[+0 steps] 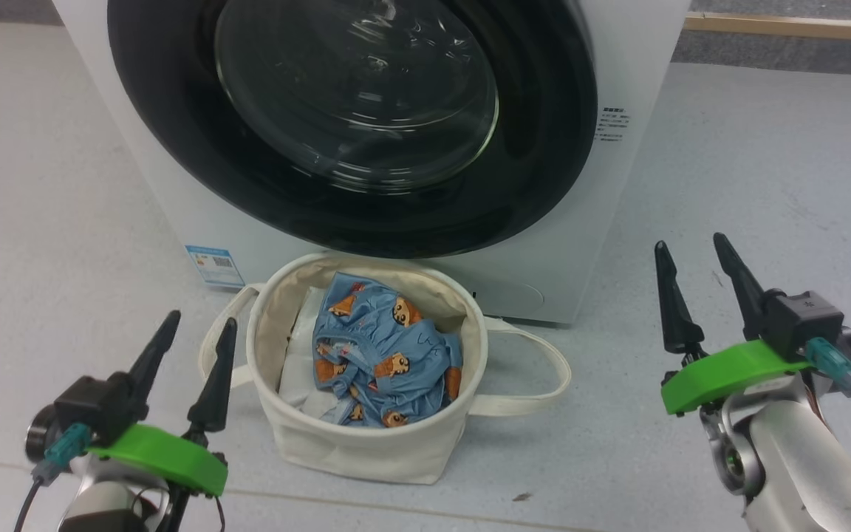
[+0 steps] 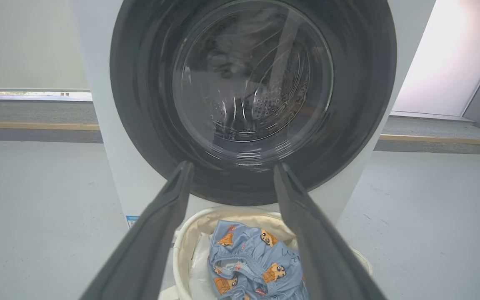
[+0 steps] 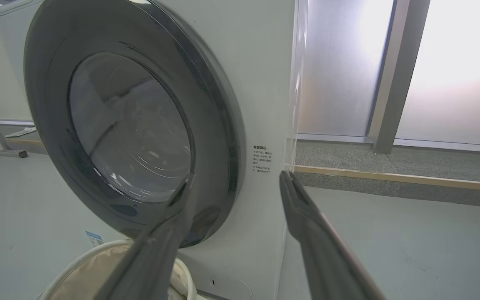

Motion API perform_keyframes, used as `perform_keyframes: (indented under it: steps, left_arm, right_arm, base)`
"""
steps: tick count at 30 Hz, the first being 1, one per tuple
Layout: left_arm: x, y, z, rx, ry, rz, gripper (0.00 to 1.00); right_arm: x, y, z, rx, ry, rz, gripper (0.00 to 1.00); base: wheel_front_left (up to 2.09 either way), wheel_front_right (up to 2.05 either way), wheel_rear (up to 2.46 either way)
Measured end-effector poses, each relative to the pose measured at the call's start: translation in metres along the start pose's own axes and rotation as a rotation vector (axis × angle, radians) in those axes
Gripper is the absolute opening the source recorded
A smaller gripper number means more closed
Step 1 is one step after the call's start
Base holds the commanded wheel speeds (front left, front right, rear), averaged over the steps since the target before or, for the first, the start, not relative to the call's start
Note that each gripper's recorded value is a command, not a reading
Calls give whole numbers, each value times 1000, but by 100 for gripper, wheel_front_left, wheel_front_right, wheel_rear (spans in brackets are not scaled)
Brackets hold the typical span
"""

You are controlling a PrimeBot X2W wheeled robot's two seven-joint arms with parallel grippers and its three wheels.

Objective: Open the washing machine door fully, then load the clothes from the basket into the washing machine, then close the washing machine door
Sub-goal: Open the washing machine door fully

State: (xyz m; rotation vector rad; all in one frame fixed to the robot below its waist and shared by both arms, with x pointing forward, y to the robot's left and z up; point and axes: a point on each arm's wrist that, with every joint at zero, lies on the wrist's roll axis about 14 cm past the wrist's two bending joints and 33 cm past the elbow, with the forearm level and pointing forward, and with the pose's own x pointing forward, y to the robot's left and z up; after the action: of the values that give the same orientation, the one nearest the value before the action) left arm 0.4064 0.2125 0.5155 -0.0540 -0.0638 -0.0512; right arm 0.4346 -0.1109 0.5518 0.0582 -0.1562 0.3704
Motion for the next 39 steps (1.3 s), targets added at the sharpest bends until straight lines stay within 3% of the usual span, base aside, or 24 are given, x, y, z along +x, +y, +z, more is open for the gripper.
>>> perform_keyframes:
  steps: [20, 27, 36, 37, 38, 39]
  left_arm:
    - [1, 5, -1, -30, 1, 11, 100]
    - [2, 8, -7, -156, -2, 54, 100]
    - [3, 15, -23, -141, 37, 76, 100]
    - [3, 16, -26, -135, 45, 77, 100]
    - [2, 17, -28, -134, 52, 81, 100]
    - [1, 19, -30, -133, 58, 87, 100]
  right_arm:
    - [0, -12, -11, 26, 26, -44, 100]
    - [2, -34, -17, 85, 24, -133, 100]
    - [36, -55, -13, 171, -28, -187, 100]
    - [40, -58, -11, 176, -38, -193, 97]
    - [44, -62, -9, 191, -48, -204, 47]
    - [48, -66, -9, 209, -57, -214, 19]
  base:
    - [17, 17, -34]
    - [0, 0, 0]
    - [0, 0, 0]
    - [0, 0, 0]
    - [0, 0, 0]
    - [0, 0, 0]
